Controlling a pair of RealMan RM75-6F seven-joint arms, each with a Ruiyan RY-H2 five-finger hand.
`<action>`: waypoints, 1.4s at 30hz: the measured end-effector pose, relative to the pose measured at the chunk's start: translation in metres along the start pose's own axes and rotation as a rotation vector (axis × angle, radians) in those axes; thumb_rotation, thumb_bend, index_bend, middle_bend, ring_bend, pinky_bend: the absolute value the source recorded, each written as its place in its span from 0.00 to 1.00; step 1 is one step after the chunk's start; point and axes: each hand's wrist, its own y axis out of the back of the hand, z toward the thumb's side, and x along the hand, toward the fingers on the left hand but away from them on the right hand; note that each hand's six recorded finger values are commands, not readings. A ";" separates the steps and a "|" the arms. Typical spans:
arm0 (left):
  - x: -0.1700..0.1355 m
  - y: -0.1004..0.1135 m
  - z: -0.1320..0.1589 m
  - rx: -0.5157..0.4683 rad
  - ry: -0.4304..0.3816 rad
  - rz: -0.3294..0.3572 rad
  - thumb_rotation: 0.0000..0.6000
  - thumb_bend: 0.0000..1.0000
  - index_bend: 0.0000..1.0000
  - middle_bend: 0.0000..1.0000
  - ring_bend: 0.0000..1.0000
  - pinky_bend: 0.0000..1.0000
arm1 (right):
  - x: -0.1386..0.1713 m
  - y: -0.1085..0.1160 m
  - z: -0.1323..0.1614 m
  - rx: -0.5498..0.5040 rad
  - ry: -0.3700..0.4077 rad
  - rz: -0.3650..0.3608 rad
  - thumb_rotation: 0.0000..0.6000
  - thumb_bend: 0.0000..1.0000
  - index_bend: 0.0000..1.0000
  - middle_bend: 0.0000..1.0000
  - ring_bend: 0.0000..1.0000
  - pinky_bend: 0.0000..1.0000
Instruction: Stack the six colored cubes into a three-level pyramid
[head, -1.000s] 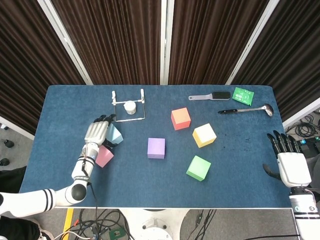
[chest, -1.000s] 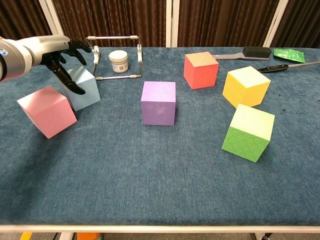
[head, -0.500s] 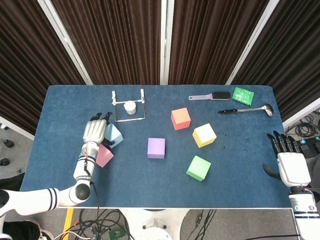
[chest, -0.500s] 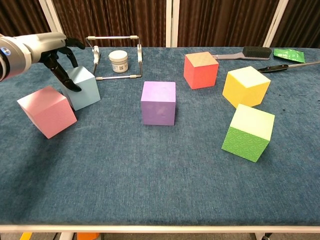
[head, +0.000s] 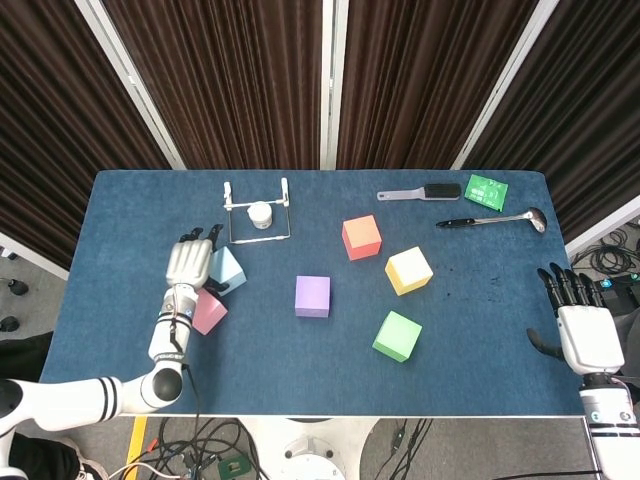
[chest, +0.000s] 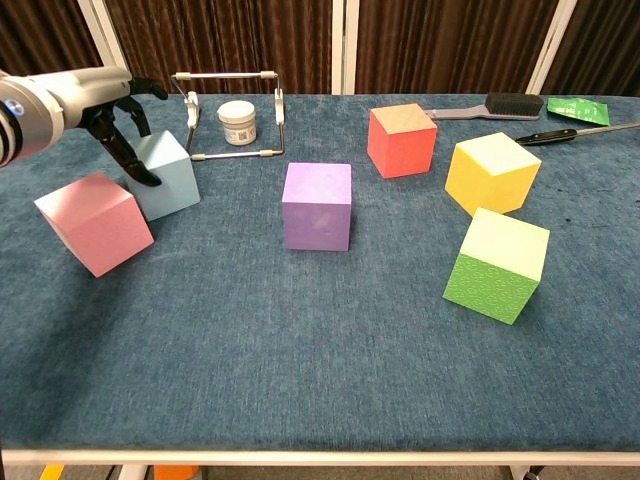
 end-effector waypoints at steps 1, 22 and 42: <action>0.000 0.001 0.001 -0.004 -0.005 0.004 1.00 0.00 0.11 0.43 0.08 0.18 | 0.000 0.000 0.000 0.000 -0.001 0.000 1.00 0.19 0.00 0.00 0.00 0.00; -0.040 0.013 0.044 0.116 -0.488 -0.037 1.00 0.00 0.12 0.45 0.11 0.26 | -0.008 0.035 -0.002 0.017 0.022 -0.075 1.00 0.19 0.00 0.00 0.00 0.00; -0.038 -0.010 0.059 0.154 -0.522 -0.064 1.00 0.00 0.12 0.46 0.12 0.25 | -0.016 0.036 0.008 0.029 0.041 -0.053 1.00 0.19 0.00 0.00 0.00 0.00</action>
